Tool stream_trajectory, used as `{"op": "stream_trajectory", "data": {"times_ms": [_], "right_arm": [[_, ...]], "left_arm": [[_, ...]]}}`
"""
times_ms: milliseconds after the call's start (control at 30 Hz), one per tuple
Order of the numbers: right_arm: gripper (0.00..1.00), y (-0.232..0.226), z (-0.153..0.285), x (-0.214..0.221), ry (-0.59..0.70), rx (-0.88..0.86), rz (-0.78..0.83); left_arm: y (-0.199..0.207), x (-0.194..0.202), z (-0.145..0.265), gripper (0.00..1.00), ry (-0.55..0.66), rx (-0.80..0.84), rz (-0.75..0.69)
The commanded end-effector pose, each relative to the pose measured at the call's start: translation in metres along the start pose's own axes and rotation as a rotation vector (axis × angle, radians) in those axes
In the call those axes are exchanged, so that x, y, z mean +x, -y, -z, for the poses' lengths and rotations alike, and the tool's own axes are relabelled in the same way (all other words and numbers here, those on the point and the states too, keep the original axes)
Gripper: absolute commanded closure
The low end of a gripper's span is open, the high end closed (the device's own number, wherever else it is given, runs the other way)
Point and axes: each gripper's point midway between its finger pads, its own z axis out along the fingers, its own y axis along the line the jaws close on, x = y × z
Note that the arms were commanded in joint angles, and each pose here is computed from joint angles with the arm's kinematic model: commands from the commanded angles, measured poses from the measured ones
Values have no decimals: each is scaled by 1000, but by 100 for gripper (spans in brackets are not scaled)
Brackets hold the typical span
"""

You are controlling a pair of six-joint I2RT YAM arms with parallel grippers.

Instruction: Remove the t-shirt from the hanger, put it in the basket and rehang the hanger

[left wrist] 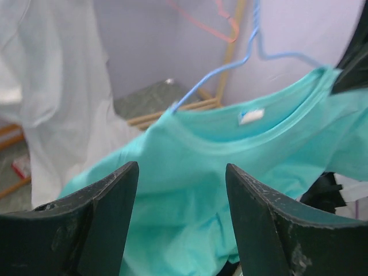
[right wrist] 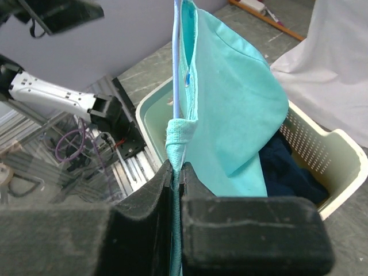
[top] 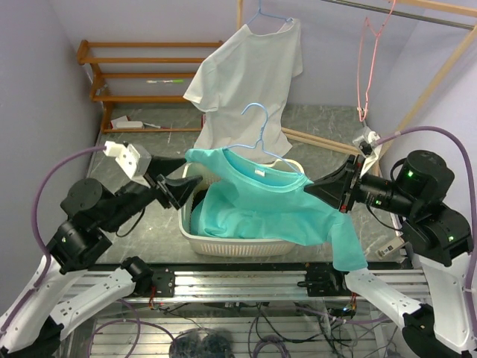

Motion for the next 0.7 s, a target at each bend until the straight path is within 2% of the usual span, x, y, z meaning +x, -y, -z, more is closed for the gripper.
{"op": "stream_trajectory", "data": {"times_ms": [0,167,267,467,600,667], "right_arm": [[100,-17,5,-2,13,-86,58],[100,-22,3,1,14,-135,61],[100,-26,2,0,17,-163,64],[100,-28,-2,5,1,-198,64],[100,-30,-2,6,2,-222,62],[100,-30,-5,7,-3,-227,57]], "left_arm": [[41,-59,-12,26,133,225,-102],[59,-61,-40,25,109,344,-116],[62,-53,-56,18,69,374,-116],[68,-50,-66,18,62,428,-151],[77,-45,-70,21,44,496,-148],[81,-42,-73,29,34,517,-134]]}}
